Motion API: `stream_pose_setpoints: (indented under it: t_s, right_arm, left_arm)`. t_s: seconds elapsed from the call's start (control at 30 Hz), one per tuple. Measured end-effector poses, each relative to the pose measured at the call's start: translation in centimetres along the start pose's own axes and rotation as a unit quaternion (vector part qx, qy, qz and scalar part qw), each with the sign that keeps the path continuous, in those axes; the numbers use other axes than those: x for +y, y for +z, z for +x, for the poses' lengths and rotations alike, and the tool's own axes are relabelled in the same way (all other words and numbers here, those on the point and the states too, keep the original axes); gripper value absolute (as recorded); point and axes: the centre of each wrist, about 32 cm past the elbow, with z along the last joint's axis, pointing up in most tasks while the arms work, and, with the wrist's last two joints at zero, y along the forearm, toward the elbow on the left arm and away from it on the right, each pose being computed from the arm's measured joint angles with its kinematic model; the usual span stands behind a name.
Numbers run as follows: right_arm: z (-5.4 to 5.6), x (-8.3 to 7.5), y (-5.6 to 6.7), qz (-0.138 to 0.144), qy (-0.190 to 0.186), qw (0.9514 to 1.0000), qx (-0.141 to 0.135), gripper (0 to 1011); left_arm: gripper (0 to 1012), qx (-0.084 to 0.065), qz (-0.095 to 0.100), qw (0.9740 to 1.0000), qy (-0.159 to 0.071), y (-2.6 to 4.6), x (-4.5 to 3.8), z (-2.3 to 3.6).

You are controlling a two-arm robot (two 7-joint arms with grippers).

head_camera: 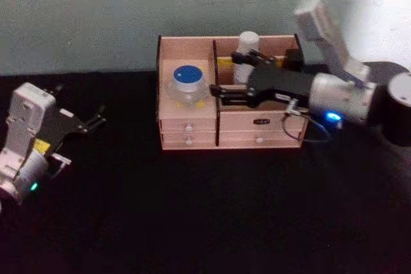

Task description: Pick up the facial cleanser and watermelon frost from the table and place them into the tiered storage box.

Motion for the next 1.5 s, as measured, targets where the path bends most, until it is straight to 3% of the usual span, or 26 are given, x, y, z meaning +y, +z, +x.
stream_pose_setpoints:
  t_s: [0.23, 0.3, 0.4, 0.53, 0.63, 0.67, 0.73, 0.77, 0.8, 0.87, 0.93, 0.97, 1.1, 1.17, 1.3, 1.5]
  right_arm:
    - [-2.0, -5.2, -1.2, -0.021, -0.019, 0.9989, 0.038, 1003]
    - [-2.3, -6.1, -1.4, -0.028, -0.025, 0.9982, 0.046, 1002]
    - [-3.0, -8.2, -1.8, -0.046, -0.061, 0.9955, 0.057, 1003]
    - [-3.5, -9.7, -2.0, -0.056, -0.104, 0.9913, 0.059, 1002]
    - [-3.9, -10.8, -2.1, -0.067, -0.163, 0.9832, 0.050, 1002]
    - [-4.0, -11.3, -2.2, -0.073, -0.193, 0.9775, 0.044, 1002]
    - [-4.0, -11.7, -2.4, -0.081, -0.221, 0.9710, 0.042, 1003]
    - [-4.0, -12.0, -2.5, -0.088, -0.245, 0.9644, 0.044, 1002]
    - [-4.0, -12.0, -2.5, -0.088, -0.245, 0.9644, 0.044, 1003]
    - [-3.9, -12.5, -3.1, -0.106, -0.285, 0.9512, 0.050, 1002]
    - [-3.8, -12.6, -3.3, -0.115, -0.300, 0.9455, 0.053, 1003]
    - [-3.9, -12.7, -3.7, -0.126, -0.315, 0.9391, 0.056, 1003]
    - [-3.9, -12.7, -4.6, -0.146, -0.336, 0.9284, 0.063, 1003]
    - [-4.0, -12.4, -5.6, -0.163, -0.346, 0.9213, 0.072, 1003]
    - [-4.1, -12.0, -6.5, -0.176, -0.348, 0.9174, 0.080, 1003]
    - [-4.1, -11.7, -7.2, -0.183, -0.347, 0.9156, 0.086, 1003]
  left_arm:
    - [1001, 0.000, 0.000, 1.0000, 0.000, 0.01, 0.00, 0.00]
    - [1001, 0.000, 0.000, 1.0000, 0.000, 0.00, 0.00, 0.00]
    - [1001, 0.000, 0.000, 1.0000, 0.000, 0.00, 0.00, 0.00]
    - [1001, 0.000, 0.000, 1.0000, 0.000, 0.00, 0.00, 0.00]
    - [1001, 0.000, 0.000, 1.0000, 0.000, 0.00, 0.00, 0.00]
    - [1001, 0.000, 0.000, 1.0000, 0.000, 0.00, 0.00, 0.00]
    - [1001, 0.000, 0.000, 1.0000, 0.000, 0.00, 0.00, 0.00]
    - [1001, 0.000, 0.000, 1.0000, 0.000, 0.00, 0.00, 0.00]
    - [1001, 0.000, 0.000, 1.0000, 0.000, 0.00, 0.00, 0.00]
    - [1001, 0.000, 0.000, 1.0000, 0.000, 0.01, 0.00, 0.00]
    - [1001, 0.000, 0.000, 1.0000, 0.000, 0.00, 0.00, 0.00]
    - [1001, 0.000, 0.000, 1.0000, 0.000, 0.00, 0.00, 0.00]
    - [1001, 0.000, 0.000, 1.0000, 0.000, 0.00, 0.00, 0.00]
    - [1001, 0.000, 0.000, 1.0000, 0.000, 0.00, 0.00, 0.00]
    - [1001, 0.000, 0.000, 1.0000, 0.000, 0.00, 0.00, 0.00]
    - [1001, 0.000, 0.000, 1.0000, 0.000, 0.00, 0.00, 0.00]
